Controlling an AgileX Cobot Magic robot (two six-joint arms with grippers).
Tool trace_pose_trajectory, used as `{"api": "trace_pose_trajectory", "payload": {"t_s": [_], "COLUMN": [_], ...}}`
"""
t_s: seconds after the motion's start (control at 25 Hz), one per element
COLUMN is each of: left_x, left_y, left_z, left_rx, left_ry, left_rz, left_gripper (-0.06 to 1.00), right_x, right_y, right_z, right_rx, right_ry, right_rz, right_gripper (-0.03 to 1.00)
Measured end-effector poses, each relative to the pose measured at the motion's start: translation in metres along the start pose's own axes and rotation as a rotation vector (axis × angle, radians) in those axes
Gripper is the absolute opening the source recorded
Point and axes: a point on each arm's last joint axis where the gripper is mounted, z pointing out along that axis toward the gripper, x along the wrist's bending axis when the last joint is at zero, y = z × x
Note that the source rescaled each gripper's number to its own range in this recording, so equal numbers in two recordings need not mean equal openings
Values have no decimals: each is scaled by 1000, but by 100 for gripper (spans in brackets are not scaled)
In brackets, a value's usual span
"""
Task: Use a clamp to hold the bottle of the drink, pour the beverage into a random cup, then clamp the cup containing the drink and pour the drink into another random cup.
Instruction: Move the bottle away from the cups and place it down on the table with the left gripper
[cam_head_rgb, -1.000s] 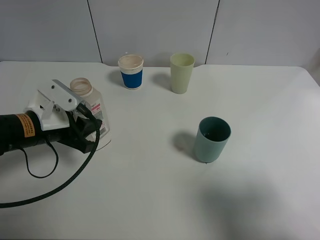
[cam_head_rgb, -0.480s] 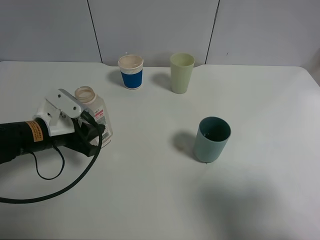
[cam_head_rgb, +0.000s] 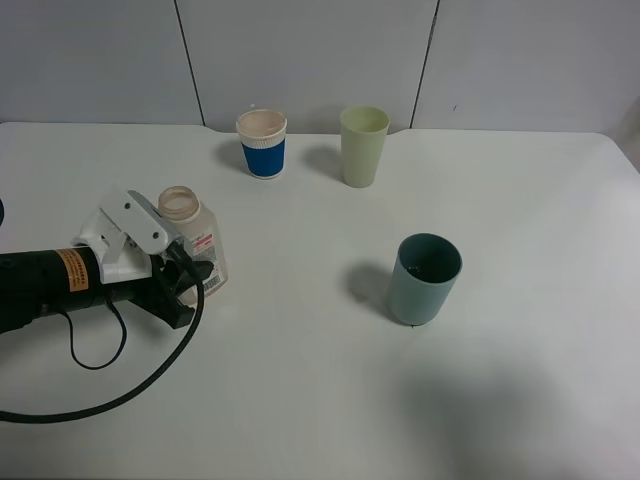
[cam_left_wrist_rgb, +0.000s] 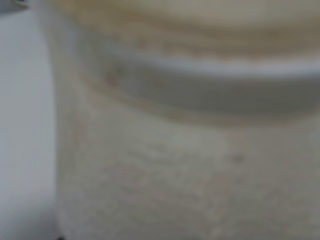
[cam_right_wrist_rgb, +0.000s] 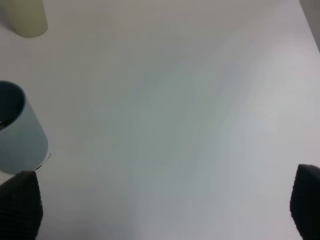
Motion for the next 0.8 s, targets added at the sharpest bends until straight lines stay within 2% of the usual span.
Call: {"api": "trace_pose_trajectory", "payload": {"t_s": [0.28,0.8], "left_x": [-1,-1], "left_y": [-7,-8], "left_z": [5,7], "left_rx": [14,-5], "left_ry": [-17,-14], "left_rz": [83,82], "left_gripper": [6,6], "right_x": [0,0], "right_y": [0,0], "right_z": [0,0], "right_rx": [0,0], "right_ry": [0,0], "right_rz": [0,0], "right_gripper": [100,100]}}
